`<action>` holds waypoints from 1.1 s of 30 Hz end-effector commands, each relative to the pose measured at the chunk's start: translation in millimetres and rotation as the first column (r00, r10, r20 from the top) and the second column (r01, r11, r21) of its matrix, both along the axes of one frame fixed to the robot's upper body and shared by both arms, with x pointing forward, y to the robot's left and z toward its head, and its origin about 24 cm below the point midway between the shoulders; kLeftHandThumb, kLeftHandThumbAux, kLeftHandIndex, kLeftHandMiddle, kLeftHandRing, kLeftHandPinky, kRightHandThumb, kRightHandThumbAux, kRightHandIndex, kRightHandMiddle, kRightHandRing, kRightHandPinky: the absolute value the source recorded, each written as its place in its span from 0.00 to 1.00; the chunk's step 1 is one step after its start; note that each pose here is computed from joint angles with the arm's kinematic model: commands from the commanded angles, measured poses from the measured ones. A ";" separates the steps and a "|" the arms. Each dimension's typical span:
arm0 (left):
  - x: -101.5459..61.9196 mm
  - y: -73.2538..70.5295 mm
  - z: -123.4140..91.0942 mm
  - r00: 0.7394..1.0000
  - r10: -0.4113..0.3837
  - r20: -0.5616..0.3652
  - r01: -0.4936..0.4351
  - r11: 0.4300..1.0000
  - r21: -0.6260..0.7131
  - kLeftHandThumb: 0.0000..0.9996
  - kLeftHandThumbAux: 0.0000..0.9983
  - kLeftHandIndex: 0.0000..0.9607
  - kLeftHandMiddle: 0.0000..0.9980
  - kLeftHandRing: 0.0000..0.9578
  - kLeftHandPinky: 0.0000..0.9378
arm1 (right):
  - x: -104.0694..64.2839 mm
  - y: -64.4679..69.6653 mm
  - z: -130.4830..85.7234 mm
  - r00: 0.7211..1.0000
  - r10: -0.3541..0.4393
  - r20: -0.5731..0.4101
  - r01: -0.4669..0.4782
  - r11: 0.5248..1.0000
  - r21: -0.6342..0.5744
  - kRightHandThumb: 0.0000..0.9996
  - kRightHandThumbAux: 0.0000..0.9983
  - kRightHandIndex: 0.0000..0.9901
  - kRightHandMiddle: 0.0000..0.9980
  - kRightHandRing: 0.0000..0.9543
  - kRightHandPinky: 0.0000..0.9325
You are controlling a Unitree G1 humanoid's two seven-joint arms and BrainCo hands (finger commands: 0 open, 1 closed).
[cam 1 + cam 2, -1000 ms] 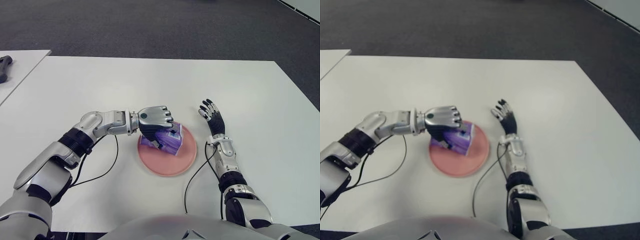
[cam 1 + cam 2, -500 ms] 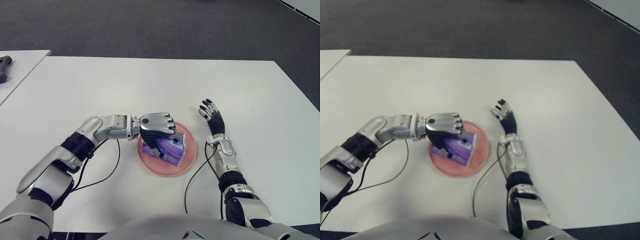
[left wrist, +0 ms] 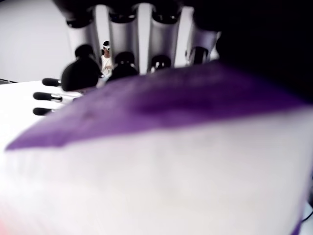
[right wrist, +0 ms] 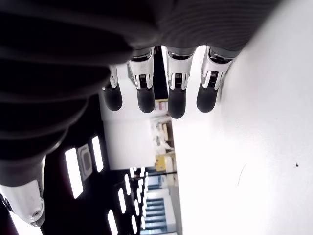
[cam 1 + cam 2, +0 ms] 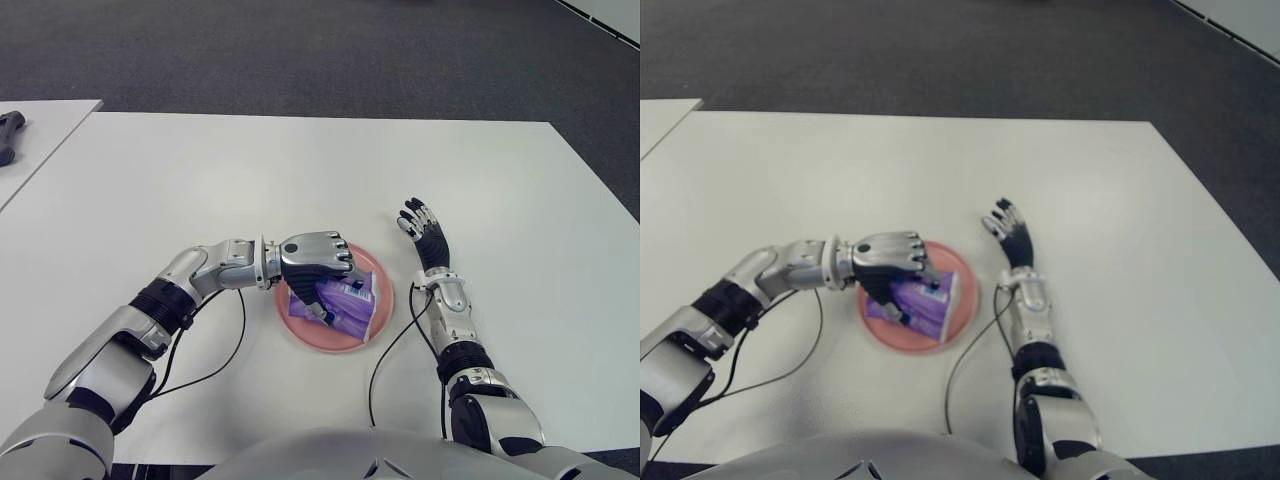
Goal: Put the tissue paper into the plate.
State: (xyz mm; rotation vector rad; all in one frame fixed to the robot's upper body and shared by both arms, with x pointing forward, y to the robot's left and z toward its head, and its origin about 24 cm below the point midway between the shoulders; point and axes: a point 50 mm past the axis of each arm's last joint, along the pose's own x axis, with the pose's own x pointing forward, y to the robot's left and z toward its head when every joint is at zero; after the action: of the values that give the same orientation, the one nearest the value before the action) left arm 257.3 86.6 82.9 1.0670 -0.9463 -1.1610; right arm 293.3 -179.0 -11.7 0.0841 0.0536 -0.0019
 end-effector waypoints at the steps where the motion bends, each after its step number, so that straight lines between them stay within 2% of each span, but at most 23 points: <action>1: -0.3 0.8 -10.4 0.998 0.000 -0.062 0.004 0.998 0.056 0.45 0.63 0.46 0.67 0.67 0.64 | -23.5 -0.8 -34.7 0.983 -0.012 -0.184 0.016 1.000 0.020 0.48 0.60 0.12 0.14 0.14 0.20; 2: 0.2 1.3 -12.5 0.998 0.004 -0.069 0.002 0.997 0.075 0.33 0.58 0.44 0.57 0.56 0.53 | -23.5 -0.8 -34.6 0.983 -0.012 -0.183 0.016 1.000 0.022 0.49 0.59 0.13 0.14 0.15 0.21; 3: 1.6 4.0 -16.2 0.997 0.019 -0.070 -0.011 0.994 0.110 0.26 0.54 0.43 0.51 0.49 0.46 | -23.5 -0.8 -34.4 0.983 -0.012 -0.181 0.016 1.000 0.023 0.50 0.59 0.13 0.15 0.15 0.22; 5: 3.4 8.6 -21.0 0.997 0.041 -0.064 -0.030 0.986 0.163 0.15 0.49 0.35 0.34 0.30 0.28 | -23.5 -0.9 -34.1 0.984 -0.011 -0.177 0.016 1.000 0.024 0.50 0.59 0.14 0.15 0.16 0.22; 6: 3.9 10.2 -22.5 0.997 0.049 -0.059 -0.037 0.983 0.181 0.10 0.46 0.28 0.24 0.19 0.18 | -23.5 -0.9 -34.0 0.984 -0.011 -0.176 0.016 1.000 0.024 0.50 0.58 0.14 0.15 0.17 0.23; 7: 4.4 12.5 -24.8 0.997 0.061 -0.046 -0.050 0.976 0.211 0.09 0.45 0.25 0.20 0.15 0.14 | -23.5 -1.0 -33.7 0.985 -0.010 -0.174 0.015 1.000 0.022 0.50 0.58 0.14 0.16 0.17 0.24; 9: 5.0 15.7 -29.4 0.996 0.084 -0.018 -0.076 0.964 0.257 0.04 0.40 0.10 0.08 0.06 0.06 | -23.6 -1.0 -33.6 0.985 -0.009 -0.172 0.012 1.000 0.020 0.49 0.59 0.14 0.16 0.18 0.24; 12: 5.9 16.0 -31.5 0.994 0.109 0.025 -0.111 0.947 0.300 0.01 0.37 0.03 0.03 0.02 0.02 | -23.9 -1.1 -33.6 0.985 -0.005 -0.170 0.008 1.000 0.018 0.47 0.60 0.14 0.16 0.18 0.25; 15: 6.8 16.0 -34.9 0.990 0.126 0.058 -0.138 0.932 0.336 0.00 0.36 0.01 0.01 0.01 0.01 | -24.2 -1.2 -33.3 0.986 0.000 -0.166 0.003 1.000 0.017 0.46 0.61 0.13 0.15 0.19 0.24; 33: 8.8 13.2 -37.1 0.977 0.119 0.175 -0.181 0.898 0.402 0.00 0.32 0.00 0.00 0.00 0.00 | -24.3 -1.7 -32.6 0.986 0.002 -0.164 -0.001 1.000 0.004 0.43 0.61 0.13 0.14 0.17 0.22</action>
State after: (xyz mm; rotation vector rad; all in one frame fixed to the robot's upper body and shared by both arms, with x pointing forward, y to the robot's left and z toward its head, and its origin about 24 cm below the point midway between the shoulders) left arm 270.9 87.4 69.0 1.4466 -0.8311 -1.1140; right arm 291.5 -180.0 -12.0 0.0738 0.0533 0.0103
